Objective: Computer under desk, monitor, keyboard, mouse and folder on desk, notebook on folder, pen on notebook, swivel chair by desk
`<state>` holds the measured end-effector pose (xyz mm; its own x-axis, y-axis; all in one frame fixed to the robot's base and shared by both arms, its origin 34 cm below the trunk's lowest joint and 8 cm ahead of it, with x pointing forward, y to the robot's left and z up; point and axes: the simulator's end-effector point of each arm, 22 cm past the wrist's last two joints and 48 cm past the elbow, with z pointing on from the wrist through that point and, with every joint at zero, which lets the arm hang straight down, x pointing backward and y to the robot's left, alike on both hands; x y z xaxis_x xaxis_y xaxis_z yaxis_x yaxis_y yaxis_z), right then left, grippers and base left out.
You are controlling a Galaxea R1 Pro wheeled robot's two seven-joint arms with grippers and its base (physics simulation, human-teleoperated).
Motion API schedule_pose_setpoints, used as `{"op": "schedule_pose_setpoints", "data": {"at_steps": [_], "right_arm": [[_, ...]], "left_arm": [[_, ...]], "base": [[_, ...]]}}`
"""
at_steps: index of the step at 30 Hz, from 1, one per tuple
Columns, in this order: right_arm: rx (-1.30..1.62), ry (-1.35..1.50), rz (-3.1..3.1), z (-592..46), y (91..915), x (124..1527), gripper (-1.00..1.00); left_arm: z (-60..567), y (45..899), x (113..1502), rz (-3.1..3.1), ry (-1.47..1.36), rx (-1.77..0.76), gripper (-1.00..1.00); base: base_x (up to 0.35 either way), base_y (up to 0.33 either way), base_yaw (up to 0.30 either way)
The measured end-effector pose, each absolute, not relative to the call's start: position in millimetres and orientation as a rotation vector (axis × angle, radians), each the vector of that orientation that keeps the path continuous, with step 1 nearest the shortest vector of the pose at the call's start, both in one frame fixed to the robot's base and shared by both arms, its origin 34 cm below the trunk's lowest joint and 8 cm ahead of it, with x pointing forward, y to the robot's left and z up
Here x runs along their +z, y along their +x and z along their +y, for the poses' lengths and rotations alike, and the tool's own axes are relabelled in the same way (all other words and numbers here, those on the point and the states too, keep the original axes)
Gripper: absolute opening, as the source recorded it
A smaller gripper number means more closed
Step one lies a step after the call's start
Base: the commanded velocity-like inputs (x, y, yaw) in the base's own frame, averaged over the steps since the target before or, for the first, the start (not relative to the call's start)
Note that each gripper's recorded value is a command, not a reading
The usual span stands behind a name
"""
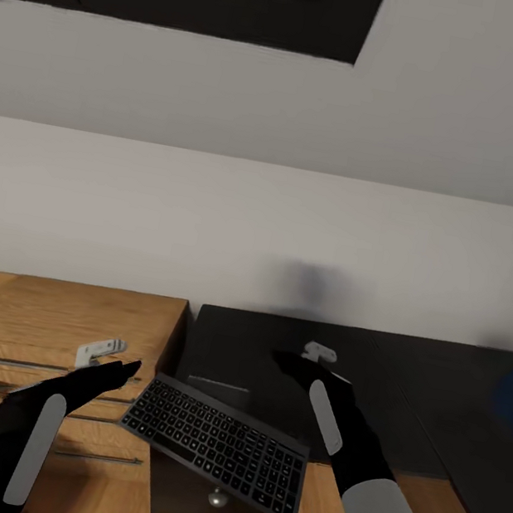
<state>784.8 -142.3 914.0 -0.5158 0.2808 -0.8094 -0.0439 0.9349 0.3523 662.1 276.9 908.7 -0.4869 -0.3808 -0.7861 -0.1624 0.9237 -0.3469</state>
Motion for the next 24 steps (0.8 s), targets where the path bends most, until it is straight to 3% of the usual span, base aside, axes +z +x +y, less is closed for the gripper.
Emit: {"op": "schedule_pose_setpoints", "data": {"at_steps": [18, 24], "right_arm": [[0.506, 0.415, 2.109, -195.8, 781.2, 881.7, 1.0], [0.592, 0.48, 2.104, -200.3, 779.4, 876.2, 1.0]], "left_arm": [[277.6, 662.3, 909.0, 2.083, -0.387, -0.275, 1.0], [279.1, 662.0, 909.9, 2.081, -0.388, -0.272, 1.0]], "base": [[-0.335, 0.0, 0.0], [-0.201, 0.0, 0.0]]}}
